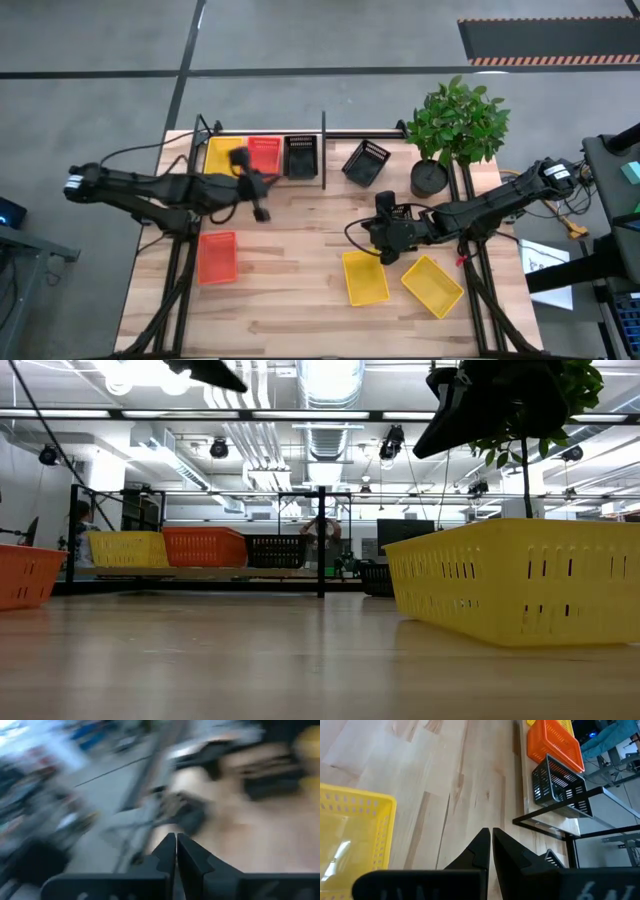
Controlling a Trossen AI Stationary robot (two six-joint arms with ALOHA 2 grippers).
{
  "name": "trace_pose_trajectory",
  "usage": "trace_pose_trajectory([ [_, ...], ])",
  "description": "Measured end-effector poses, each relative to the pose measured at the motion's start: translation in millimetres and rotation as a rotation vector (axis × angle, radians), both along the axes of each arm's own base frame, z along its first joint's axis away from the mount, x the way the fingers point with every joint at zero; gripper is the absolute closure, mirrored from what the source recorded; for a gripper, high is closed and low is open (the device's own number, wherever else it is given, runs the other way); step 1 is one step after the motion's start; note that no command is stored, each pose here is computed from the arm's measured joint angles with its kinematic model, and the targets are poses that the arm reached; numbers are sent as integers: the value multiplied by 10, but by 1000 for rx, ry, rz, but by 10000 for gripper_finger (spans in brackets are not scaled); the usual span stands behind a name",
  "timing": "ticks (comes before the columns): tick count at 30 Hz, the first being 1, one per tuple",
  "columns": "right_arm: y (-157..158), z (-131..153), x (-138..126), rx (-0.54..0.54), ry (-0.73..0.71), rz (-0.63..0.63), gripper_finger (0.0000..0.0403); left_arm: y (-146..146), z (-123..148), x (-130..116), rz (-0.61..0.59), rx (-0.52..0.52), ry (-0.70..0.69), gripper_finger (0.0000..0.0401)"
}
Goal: Stack baskets on shelf by color
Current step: Stack the orange bin on the orange bin on the shelf
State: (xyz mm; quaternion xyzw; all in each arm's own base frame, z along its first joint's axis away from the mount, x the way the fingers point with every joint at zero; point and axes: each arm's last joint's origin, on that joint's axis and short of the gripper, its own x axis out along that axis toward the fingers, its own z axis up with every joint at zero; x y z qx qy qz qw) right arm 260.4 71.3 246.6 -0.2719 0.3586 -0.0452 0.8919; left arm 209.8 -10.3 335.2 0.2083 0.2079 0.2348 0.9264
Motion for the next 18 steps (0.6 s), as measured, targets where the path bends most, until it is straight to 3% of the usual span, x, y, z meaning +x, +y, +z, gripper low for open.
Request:
trace_pose_trajectory([
  [3, 0, 0, 0, 0, 0, 0, 390, 18, -54, -88, 72, -1, -89, 401],
  [6, -1, -7, -3, 1, 2, -2, 390, 14, -33, -70, 94, -61, -274, 401],
  [12, -1, -7, -3, -3, 4, 2, 390, 4, -100, -99, 87, -63, -289, 401],
  [18, -1, -7, -3, -4, 4, 3, 390, 22, -99, -78, 170, 55, -369, 401],
])
